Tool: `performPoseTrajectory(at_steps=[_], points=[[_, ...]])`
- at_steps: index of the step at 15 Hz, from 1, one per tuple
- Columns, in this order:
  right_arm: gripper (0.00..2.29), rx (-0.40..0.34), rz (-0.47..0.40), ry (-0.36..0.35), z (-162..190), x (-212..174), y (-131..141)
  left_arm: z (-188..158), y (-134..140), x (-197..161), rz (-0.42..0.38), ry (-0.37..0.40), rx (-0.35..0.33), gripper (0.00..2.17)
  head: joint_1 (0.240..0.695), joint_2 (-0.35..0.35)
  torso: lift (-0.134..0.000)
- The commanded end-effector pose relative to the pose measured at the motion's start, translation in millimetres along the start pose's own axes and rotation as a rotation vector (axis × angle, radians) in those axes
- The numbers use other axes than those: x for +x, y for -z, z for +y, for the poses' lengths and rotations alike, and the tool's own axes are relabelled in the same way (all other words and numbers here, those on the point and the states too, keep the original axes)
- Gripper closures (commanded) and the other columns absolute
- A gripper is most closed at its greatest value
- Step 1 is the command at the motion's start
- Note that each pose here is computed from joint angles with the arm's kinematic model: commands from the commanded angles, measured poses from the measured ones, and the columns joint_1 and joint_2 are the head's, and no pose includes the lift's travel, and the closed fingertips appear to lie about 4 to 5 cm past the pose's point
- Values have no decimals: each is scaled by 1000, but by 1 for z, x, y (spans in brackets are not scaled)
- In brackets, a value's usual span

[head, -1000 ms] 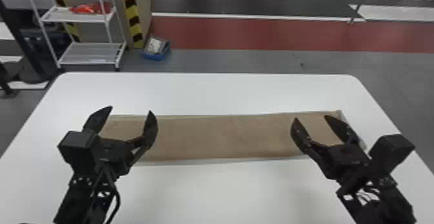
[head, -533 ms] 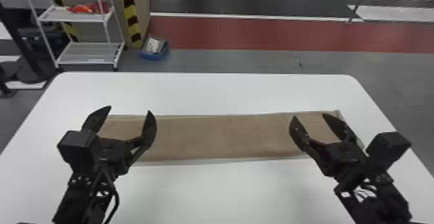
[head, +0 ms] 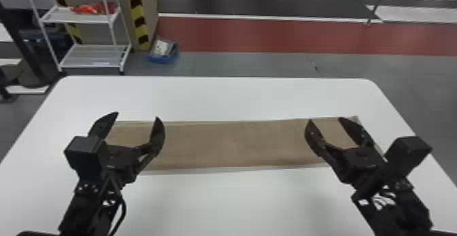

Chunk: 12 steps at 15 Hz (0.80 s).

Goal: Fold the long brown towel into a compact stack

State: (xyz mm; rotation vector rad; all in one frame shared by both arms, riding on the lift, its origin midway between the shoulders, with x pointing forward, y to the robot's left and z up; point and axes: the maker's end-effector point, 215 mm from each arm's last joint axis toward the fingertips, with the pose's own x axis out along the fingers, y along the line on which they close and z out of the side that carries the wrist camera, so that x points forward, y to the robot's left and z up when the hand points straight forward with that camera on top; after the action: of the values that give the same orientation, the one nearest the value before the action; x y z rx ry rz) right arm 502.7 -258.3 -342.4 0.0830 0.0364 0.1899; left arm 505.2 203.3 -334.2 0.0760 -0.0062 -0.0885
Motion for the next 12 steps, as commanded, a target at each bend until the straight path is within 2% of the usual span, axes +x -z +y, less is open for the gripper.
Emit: performPoseTrajectory(at_steps=[1,8,11,12], points=[[194,-2,3,1,-1,1,2,0,1,1,2,0,0,107,695,-60,-125],[211,4,23,-15,6,8,12,4,19,2,42,-3,-14,93,695,-56,-125],[296,13,21,-101,20,33,26,28,28,-1,56,-42,-15,97,695,-36,-125],[397,12,12,-140,27,41,27,32,31,-4,62,-49,-15,97,695,-24,-125]])
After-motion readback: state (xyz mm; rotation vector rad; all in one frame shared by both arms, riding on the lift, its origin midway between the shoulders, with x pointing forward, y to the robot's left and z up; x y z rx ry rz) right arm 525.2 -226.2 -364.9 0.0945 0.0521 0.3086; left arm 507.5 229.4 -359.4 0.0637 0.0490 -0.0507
